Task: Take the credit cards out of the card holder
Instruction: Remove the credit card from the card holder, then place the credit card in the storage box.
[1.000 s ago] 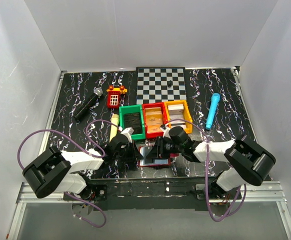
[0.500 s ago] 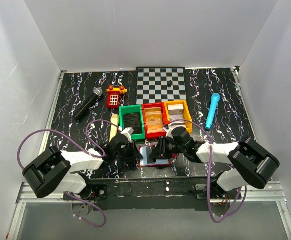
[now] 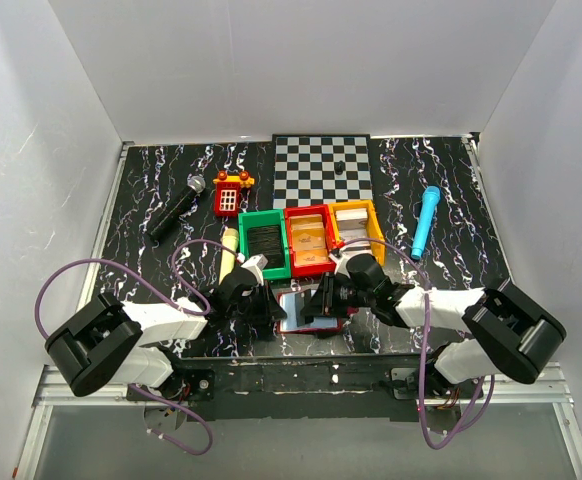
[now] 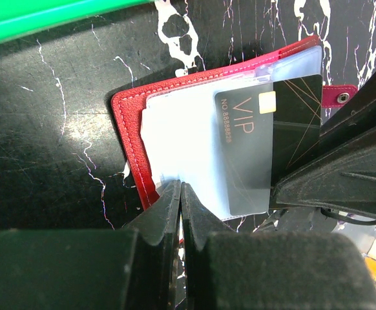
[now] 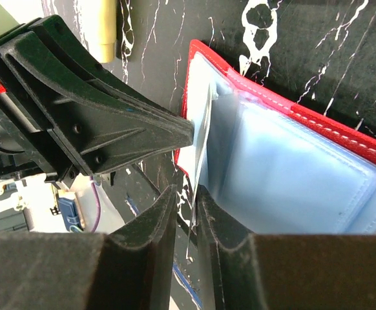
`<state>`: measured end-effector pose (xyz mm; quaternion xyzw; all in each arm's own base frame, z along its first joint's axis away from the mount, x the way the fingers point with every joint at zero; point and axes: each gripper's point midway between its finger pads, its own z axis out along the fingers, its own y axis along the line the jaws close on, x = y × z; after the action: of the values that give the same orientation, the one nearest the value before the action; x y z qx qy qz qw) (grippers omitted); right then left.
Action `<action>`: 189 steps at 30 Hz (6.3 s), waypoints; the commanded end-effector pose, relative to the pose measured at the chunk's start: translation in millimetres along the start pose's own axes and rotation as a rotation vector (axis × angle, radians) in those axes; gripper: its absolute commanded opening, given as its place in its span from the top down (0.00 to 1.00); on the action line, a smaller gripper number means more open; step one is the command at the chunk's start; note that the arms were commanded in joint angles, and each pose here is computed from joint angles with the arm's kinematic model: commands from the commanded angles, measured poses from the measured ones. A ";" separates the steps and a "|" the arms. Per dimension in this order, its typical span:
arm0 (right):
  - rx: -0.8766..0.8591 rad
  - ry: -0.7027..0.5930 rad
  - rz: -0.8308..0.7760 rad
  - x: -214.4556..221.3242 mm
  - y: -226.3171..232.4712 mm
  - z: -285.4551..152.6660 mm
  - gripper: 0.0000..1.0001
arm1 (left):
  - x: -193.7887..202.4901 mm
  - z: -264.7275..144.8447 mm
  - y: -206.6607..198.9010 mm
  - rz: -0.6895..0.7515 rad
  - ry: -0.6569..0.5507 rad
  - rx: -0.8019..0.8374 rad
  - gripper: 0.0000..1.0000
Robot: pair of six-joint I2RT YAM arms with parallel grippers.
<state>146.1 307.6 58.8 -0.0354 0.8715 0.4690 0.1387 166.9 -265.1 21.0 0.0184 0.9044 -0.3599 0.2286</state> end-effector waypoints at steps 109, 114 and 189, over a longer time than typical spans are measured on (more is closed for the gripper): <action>-0.596 -0.399 -0.514 -30.2 178.3 -154.3 0.22 | -69.6 -168.5 -182.0 0.217 -0.377 0.854 1.00; -0.622 -0.350 -0.497 -27.5 181.4 -146.9 0.34 | -70.0 -167.5 -180.0 0.206 -0.380 0.846 1.00; -0.576 0.032 -0.730 14.5 167.5 -130.4 0.99 | -49.7 -156.7 -205.5 0.796 0.066 0.704 0.60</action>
<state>76.1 292.6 252.4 -0.3705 0.6576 0.6040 0.2559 104.8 -308.5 257.7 0.4431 0.6694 -0.5319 0.2694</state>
